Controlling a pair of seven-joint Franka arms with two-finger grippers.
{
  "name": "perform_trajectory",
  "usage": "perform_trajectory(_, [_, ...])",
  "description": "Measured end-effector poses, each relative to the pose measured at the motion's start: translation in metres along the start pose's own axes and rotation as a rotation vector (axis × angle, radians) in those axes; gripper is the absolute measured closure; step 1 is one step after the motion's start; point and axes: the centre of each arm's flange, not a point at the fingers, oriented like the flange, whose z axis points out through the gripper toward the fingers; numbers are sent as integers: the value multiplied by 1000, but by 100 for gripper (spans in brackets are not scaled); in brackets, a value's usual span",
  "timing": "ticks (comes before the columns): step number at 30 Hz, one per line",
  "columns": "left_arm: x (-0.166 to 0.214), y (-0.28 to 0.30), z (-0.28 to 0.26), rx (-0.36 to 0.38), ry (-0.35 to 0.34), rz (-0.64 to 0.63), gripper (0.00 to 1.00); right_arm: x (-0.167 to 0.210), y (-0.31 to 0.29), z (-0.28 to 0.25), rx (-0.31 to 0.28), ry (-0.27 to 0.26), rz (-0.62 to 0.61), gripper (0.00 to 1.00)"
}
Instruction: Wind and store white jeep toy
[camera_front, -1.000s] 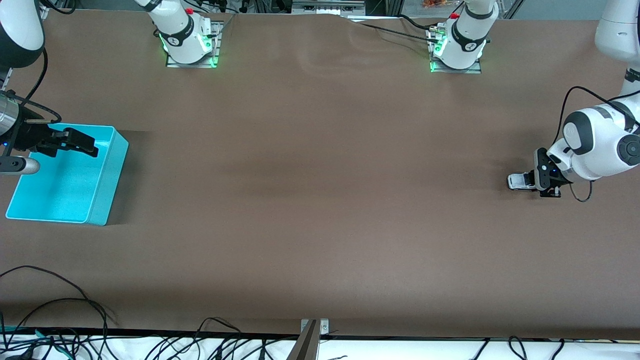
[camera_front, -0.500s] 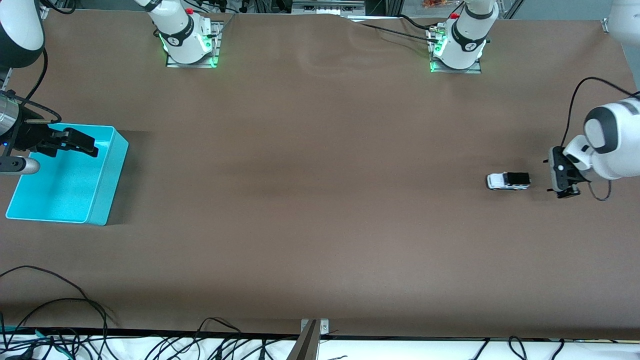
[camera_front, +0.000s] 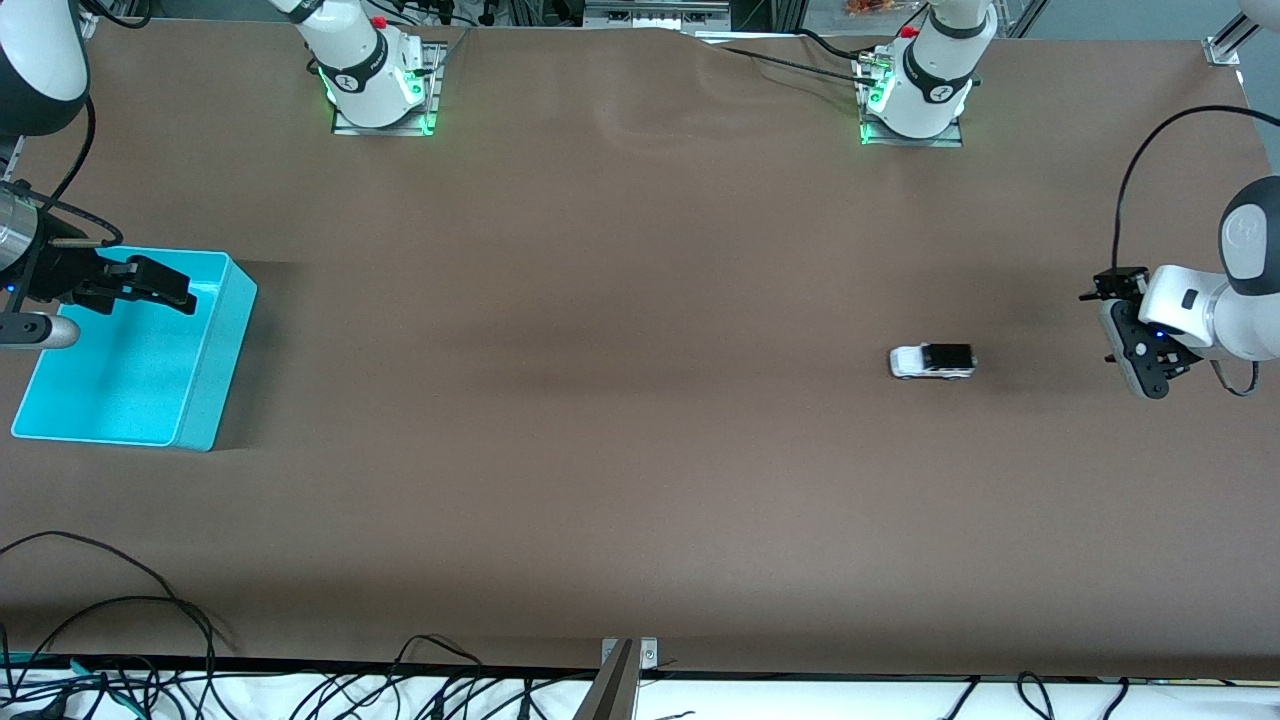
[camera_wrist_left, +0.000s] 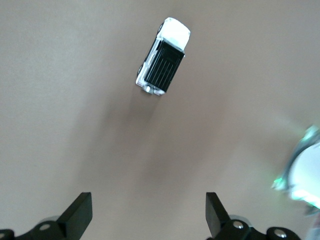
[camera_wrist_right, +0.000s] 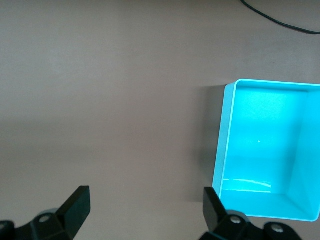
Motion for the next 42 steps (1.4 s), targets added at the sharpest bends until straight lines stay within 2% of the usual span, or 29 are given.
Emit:
perform_trajectory(6, [41,43,-38,-59,-54,-228,0,0,0,0,0,0,0,0])
perform_trajectory(12, [73,77,-64,-61,-87,-433,0,0,0,0,0,0,0,0])
perform_trajectory(22, [83,90,-78,-39,-87,-666,0,0,0,0,0,0,0,0])
perform_trajectory(26, [81,92,-86,-27,-78,-716,0,0,0,0,0,0,0,0])
perform_trajectory(34, [79,107,-108,17,-45,-736,0,0,0,0,0,0,0,0])
perform_trajectory(42, [86,130,-135,114,-2,-755,0,0,0,-1,0,5,-1,0])
